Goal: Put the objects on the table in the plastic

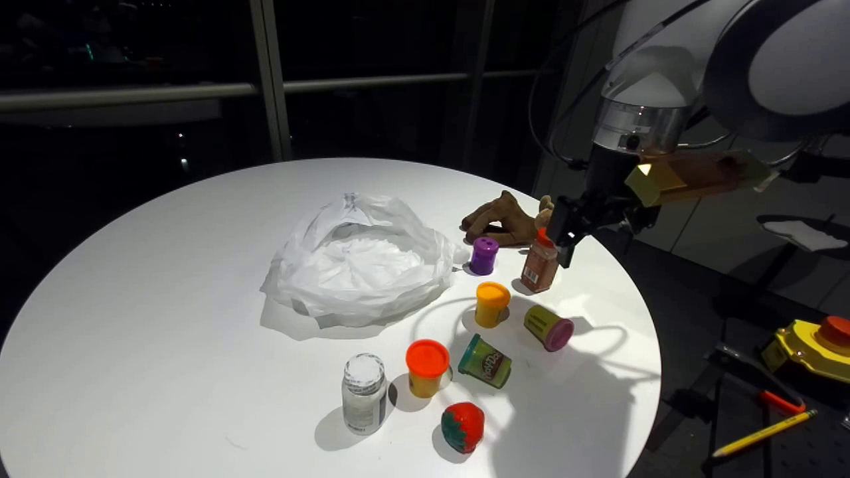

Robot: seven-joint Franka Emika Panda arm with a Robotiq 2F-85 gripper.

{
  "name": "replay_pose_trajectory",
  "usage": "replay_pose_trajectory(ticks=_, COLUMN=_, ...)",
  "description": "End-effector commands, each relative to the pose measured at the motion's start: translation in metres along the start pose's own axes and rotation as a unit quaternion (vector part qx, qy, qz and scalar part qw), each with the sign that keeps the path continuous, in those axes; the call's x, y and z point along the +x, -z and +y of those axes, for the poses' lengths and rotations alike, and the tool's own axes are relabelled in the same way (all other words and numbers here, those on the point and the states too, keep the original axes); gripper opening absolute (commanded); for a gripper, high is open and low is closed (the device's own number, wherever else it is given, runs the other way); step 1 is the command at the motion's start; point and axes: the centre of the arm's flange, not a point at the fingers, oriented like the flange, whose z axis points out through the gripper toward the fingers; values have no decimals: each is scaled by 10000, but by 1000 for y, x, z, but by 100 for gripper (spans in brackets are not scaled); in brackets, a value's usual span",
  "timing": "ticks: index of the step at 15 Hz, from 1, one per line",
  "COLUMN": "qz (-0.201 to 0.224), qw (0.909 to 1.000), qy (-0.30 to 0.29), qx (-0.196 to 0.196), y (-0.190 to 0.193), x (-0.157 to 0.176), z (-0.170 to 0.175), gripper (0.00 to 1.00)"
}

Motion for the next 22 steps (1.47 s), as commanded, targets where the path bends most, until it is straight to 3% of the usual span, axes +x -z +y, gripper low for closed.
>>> replay_pose_trajectory(ticks=1, qz=218, qw=9987, qy=-405, qx=199, y=-14, x=32, z=4, gripper=100)
replay_pose_trajectory(ticks=7, qz=381, qw=9957, qy=-759, qx=368, y=-18, x=74, z=24, gripper=100)
replay_pose_trajectory(ticks=13, qz=175, qw=9938, qy=-804, qx=751, y=-17, x=84, z=13, gripper=100)
replay_pose_trajectory(ticks=21, qz=244, qw=9958, qy=-725, qx=504, y=-30, x=90, z=12, gripper=100)
replay_pose_trajectory(ticks=22, qz=215, qw=9959, qy=-718, qx=508, y=-31, x=91, z=11, gripper=75)
